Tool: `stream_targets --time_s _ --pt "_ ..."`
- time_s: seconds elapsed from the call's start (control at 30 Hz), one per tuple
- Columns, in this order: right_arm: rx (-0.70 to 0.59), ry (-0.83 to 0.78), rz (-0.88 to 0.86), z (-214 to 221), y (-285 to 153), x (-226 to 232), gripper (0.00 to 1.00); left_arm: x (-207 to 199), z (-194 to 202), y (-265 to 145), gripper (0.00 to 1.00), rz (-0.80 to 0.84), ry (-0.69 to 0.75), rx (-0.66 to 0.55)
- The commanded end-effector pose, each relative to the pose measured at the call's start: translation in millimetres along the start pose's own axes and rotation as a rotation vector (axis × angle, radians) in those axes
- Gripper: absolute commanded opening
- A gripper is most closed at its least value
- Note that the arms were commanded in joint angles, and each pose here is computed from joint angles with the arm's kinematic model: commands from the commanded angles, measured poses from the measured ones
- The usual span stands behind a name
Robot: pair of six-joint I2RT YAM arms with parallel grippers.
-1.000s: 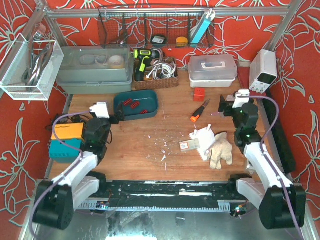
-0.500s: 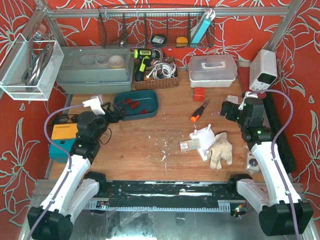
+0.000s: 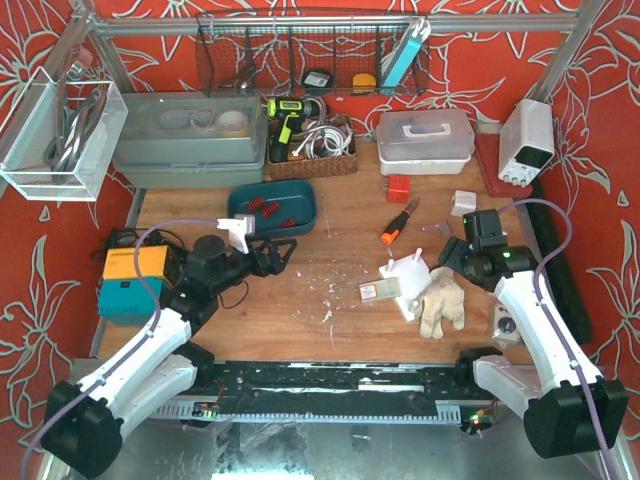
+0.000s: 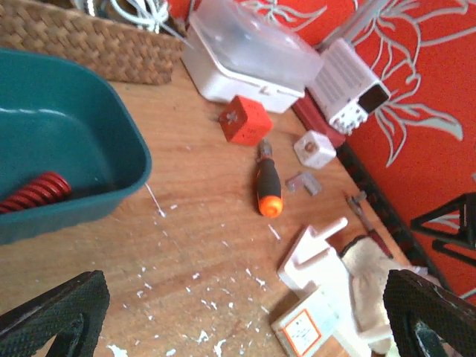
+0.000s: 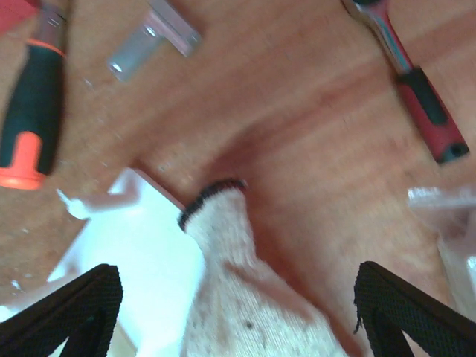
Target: Install the large spring
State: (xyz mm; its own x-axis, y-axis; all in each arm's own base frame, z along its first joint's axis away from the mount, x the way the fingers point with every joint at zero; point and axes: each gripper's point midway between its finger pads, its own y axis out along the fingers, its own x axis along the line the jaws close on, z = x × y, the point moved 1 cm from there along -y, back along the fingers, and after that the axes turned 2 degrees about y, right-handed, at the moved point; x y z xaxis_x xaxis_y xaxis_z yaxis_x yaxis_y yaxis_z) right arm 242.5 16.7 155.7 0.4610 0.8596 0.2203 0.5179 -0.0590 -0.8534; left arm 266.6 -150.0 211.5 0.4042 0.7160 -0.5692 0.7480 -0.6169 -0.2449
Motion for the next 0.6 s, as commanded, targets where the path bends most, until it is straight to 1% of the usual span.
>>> stream_targets --time_s 0.0,0.07,0.1,0.2,0.23,0.3,0.4,0.47,0.57 --pt "0.052 0.001 0.179 19 -10 -23 0.84 -6 7 13 1.0 -0.052 0.099 -0.002" --pt "0.064 -0.031 0.205 28 -12 -25 0.79 -8 19 22 1.0 -0.066 0.123 0.028" --pt "0.067 -0.038 0.202 32 -11 -24 0.75 -9 25 27 1.0 -0.078 0.145 0.042" --pt "0.082 -0.046 0.161 44 -9 -17 0.64 -17 39 39 1.0 -0.119 0.218 0.078" --pt "0.079 -0.046 0.131 46 -6 -10 0.61 -21 40 41 1.0 -0.13 0.242 0.072" --pt "0.084 -0.04 0.105 51 -2 -7 0.57 -26 55 51 1.0 -0.125 0.283 0.107" --pt "0.1 -0.018 0.109 61 7 -10 0.54 -20 72 55 1.0 -0.117 0.292 0.147" --pt "0.122 -0.001 0.102 68 14 -10 0.54 -14 79 56 1.0 -0.121 0.317 0.147" --pt "0.149 0.001 0.1 76 22 -7 0.53 2 84 56 1.0 -0.186 0.372 0.14"
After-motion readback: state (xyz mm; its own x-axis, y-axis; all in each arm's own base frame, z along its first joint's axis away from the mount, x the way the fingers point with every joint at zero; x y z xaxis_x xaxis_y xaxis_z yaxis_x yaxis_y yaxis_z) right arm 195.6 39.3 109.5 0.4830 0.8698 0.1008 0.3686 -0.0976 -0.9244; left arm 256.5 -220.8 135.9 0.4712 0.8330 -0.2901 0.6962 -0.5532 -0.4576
